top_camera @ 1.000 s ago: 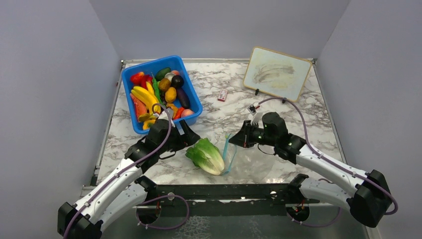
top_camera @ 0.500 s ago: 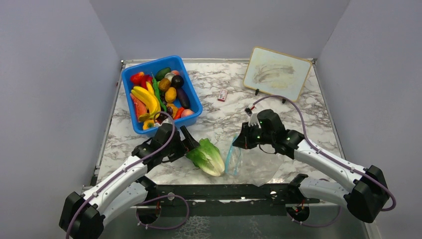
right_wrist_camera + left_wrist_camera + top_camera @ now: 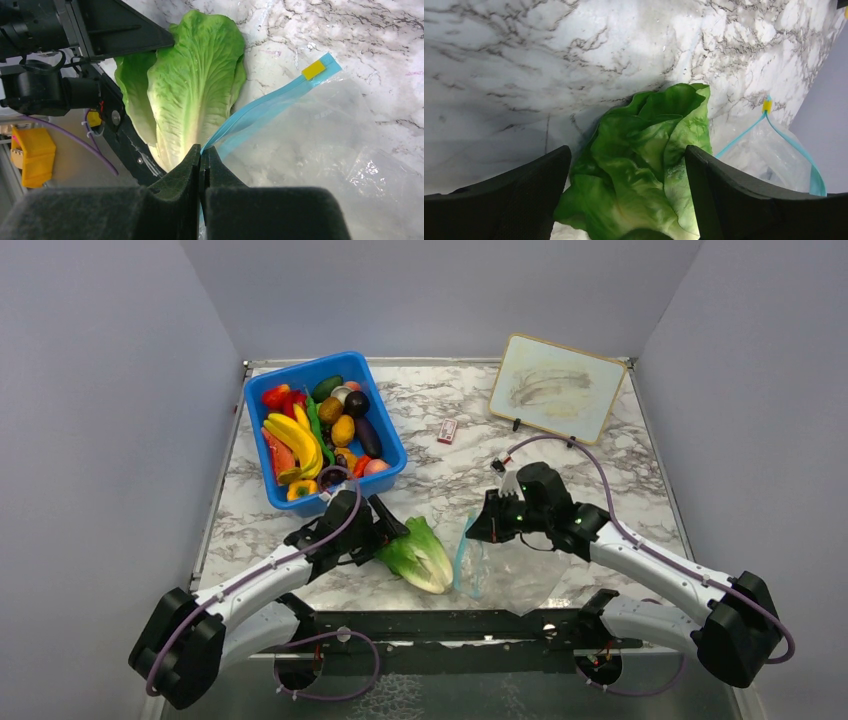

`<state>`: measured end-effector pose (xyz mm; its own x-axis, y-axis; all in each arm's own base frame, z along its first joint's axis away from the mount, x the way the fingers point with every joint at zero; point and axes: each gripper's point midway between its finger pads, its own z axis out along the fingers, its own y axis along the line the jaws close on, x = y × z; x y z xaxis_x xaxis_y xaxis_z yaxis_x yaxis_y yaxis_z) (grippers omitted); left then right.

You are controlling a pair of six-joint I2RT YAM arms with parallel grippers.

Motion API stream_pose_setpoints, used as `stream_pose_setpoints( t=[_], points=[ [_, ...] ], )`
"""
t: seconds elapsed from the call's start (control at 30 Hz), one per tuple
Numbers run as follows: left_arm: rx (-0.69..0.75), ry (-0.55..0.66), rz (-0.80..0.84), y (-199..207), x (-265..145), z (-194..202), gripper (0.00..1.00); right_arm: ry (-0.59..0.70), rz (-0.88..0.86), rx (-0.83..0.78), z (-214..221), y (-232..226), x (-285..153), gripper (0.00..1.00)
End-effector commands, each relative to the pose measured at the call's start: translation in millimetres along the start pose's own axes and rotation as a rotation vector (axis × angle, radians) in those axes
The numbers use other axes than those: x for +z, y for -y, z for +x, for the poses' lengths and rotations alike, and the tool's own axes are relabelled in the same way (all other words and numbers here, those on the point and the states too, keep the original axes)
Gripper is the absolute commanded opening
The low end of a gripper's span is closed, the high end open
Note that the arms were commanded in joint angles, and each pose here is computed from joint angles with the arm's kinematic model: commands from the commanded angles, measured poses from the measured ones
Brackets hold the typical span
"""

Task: Place the food in the zip-top bag and seal the zipper
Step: Pick up the fake vegetable at the center of the board, then place the fake vegetable in the zipper food storage bag.

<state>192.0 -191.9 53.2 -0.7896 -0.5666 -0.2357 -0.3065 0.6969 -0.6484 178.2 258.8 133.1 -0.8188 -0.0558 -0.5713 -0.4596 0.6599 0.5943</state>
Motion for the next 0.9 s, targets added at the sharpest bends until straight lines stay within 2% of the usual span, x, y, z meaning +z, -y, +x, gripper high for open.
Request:
stream_pose_setpoints(
  t=[0.0, 0.03, 0.17, 0.27, 0.47, 0.67, 0.87],
  points=[
    [0.019, 0.015, 0.084, 24, 9, -4, 0.78, 0.024, 0.004, -0.024, -15, -10, -12, 0.01],
    [0.030, 0.013, 0.101, 28, 9, -3, 0.71, 0.028, 0.006, -0.026, -17, -11, -14, 0.01],
    [0.088, 0.060, 0.163, 48, 0, -12, 0.34, 0.023, 0.031, -0.042, -16, -7, -16, 0.01],
    [0.127, 0.134, 0.236, 68, -18, -26, 0.22, 0.026, 0.026, -0.047, -16, -7, -17, 0.01],
    [0.207, 0.344, 0.401, 121, -78, -66, 0.16, 0.131, -0.090, -0.060, -34, -35, -29, 0.01],
    [0.319, 0.600, 0.534, 164, -158, -106, 0.16, 0.228, -0.329, 0.025, -53, -78, -33, 0.01],
    [0.401, 0.735, 0.708, 198, -240, -114, 0.12, 0.352, -0.434, 0.106, -81, -97, -41, 0.01]
  ],
)
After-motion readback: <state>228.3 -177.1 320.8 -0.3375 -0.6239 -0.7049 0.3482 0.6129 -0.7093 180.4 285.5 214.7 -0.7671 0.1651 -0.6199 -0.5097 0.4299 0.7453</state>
